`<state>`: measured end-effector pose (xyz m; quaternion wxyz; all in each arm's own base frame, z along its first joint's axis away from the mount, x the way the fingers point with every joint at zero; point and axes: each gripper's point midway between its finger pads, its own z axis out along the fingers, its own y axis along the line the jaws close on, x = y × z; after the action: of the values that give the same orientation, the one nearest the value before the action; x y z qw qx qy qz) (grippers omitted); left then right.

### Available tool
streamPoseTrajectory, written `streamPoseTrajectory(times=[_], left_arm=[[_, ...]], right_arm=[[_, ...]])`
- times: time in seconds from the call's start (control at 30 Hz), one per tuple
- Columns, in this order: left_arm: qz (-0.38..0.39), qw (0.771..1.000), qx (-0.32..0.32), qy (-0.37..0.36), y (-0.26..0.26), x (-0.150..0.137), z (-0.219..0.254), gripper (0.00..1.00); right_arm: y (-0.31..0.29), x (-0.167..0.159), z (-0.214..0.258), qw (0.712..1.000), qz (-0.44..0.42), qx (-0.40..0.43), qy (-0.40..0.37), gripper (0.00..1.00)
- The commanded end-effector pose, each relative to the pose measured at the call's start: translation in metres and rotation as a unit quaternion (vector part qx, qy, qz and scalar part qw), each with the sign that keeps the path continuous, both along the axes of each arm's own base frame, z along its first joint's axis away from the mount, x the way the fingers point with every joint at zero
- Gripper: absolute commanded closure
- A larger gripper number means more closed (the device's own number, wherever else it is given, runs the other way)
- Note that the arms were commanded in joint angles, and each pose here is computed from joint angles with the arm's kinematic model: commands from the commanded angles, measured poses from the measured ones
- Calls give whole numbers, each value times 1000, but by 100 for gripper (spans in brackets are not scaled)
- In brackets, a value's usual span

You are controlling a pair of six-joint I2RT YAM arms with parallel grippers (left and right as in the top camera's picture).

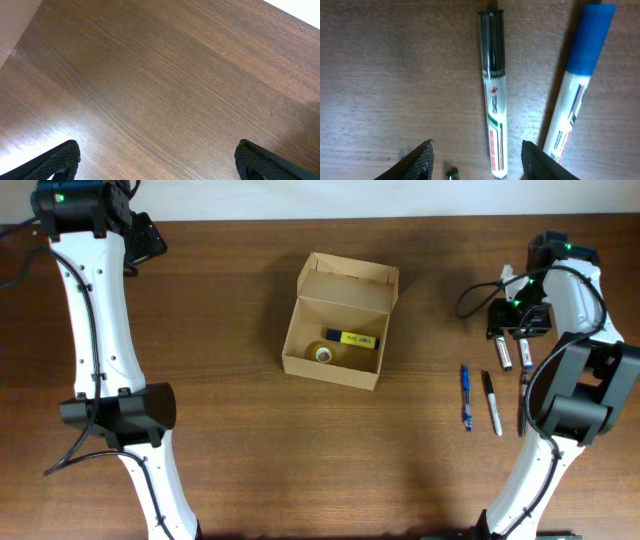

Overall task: Pack container
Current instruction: 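Move the right gripper back over the black marker and lower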

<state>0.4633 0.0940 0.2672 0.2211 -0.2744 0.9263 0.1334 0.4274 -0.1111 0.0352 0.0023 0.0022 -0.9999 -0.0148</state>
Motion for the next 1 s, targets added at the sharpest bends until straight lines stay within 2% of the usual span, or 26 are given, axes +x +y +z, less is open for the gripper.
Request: streamPoseTrajectory(times=[0.0,0.27,0.5,0.63,0.97], left_arm=[[2,1000,8,-3,4,0,3,0],[2,1000,8,-3,4,0,3,0],[2,1000,7,-3,4,0,3,0],[2,1000,7,-3,4,0,3,0],[2,1000,7,-3,4,0,3,0]], right_arm=[[5,2,-9,1000,27,4,3,43],[4,0,-29,999,33,4,22,44],[3,-1,-38,999,33,2,29,52],[2,2,-38,999,33,1,25,68],[-4,4,-38,999,24,-17,21,68]])
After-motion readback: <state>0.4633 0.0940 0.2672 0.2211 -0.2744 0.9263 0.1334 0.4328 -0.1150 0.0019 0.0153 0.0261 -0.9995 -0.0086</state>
